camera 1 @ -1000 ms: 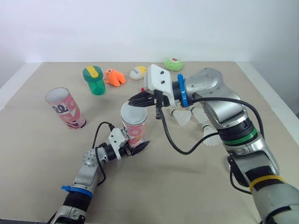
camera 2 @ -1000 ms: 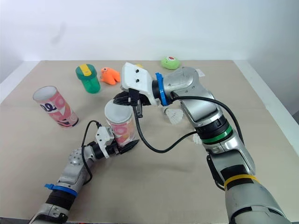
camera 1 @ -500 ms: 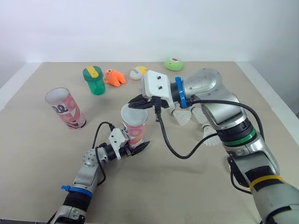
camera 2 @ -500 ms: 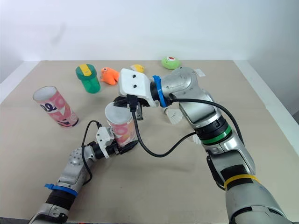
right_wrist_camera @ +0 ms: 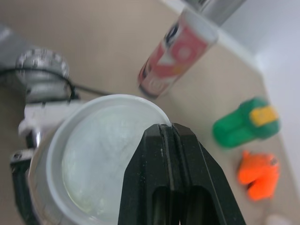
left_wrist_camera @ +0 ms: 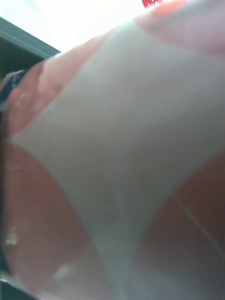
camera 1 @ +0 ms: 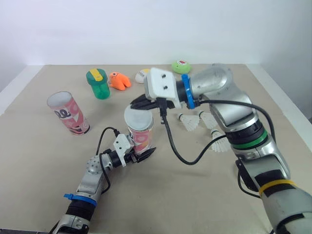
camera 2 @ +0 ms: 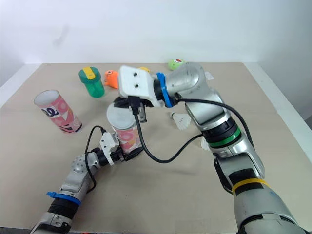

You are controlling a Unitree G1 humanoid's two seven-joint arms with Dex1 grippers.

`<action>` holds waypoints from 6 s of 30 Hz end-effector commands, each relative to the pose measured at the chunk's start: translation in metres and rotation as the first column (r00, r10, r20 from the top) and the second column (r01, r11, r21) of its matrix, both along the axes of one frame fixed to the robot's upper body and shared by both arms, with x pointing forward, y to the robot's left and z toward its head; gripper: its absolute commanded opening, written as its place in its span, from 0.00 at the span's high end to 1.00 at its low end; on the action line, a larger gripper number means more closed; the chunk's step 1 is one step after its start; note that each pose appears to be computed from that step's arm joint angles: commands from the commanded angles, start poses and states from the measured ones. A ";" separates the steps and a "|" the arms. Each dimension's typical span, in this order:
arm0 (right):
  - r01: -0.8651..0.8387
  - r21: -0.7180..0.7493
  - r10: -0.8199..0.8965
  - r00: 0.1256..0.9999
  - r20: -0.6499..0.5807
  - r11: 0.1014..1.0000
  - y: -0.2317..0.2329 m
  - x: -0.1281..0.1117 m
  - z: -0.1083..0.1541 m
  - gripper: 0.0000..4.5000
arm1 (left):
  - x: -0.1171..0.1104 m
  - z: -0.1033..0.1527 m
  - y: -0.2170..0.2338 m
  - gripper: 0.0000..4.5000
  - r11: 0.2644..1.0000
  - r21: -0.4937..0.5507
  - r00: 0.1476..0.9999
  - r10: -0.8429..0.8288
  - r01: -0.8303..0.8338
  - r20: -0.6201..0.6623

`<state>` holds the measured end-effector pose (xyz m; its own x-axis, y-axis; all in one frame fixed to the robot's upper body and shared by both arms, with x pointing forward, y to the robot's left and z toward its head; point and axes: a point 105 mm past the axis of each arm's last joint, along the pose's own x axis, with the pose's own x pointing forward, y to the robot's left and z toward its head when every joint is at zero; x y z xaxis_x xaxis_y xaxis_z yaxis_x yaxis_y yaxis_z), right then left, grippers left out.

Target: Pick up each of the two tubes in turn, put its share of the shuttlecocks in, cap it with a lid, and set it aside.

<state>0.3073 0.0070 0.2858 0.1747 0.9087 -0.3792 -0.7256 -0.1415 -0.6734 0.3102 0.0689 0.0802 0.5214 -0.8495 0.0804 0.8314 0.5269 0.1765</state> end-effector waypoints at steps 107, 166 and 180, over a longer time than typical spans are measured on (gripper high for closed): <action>0.233 0.172 -0.109 0.839 -0.532 0.957 -0.095 -0.052 -0.084 0.03 | -0.038 -0.011 0.084 0.00 0.983 0.184 0.985 0.015 0.016 -0.169; 0.784 0.536 -0.752 0.139 -0.644 -0.313 -0.335 -0.011 -0.102 0.38 | 0.002 0.133 -0.095 0.00 0.926 -0.063 0.926 -0.364 0.372 0.102; 0.734 0.390 -0.657 -0.101 -0.747 -0.556 -0.373 -0.007 -0.170 0.38 | -0.006 0.121 -0.086 0.00 0.940 -0.046 0.938 -0.334 0.339 0.093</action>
